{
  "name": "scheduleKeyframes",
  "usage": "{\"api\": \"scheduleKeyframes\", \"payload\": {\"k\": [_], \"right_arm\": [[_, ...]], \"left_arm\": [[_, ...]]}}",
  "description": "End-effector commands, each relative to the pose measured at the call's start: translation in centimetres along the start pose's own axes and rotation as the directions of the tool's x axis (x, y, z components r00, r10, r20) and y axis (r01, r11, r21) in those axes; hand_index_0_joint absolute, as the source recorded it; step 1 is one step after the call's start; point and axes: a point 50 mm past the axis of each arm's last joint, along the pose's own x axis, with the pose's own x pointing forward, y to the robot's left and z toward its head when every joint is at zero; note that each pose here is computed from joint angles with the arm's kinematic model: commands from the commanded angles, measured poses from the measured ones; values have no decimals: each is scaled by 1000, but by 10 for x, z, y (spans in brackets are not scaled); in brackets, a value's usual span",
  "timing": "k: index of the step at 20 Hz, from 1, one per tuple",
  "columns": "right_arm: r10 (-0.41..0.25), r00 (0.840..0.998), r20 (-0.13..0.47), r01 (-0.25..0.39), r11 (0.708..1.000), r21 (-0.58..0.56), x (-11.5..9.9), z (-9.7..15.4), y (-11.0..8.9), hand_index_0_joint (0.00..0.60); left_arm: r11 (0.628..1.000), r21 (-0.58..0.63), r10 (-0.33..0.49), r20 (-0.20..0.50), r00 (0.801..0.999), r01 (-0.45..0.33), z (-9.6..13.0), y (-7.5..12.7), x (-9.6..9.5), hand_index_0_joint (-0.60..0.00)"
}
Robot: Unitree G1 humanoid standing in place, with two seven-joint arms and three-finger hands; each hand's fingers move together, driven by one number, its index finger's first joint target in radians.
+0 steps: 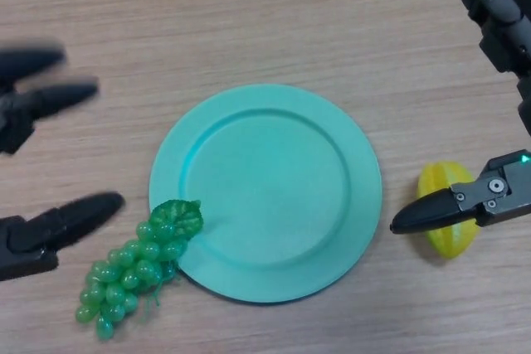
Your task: Pick up the green grapes and place it on the plate
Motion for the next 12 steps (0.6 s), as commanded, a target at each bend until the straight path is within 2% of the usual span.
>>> {"api": "scheduleKeyframes", "payload": {"k": [1,6,12], "right_arm": [[-49,978,205,60,997,-51,-5,30,-10,0],[-59,977,207,73,996,-58,-6,33,-15,0],[-74,971,226,90,994,-62,-8,36,-19,0]], "left_arm": [[999,45,-33,127,991,27,26,-3,2,0],[997,6,-73,99,992,73,33,-11,13,0],[998,-29,-49,86,995,52,31,-16,18,0]]}}
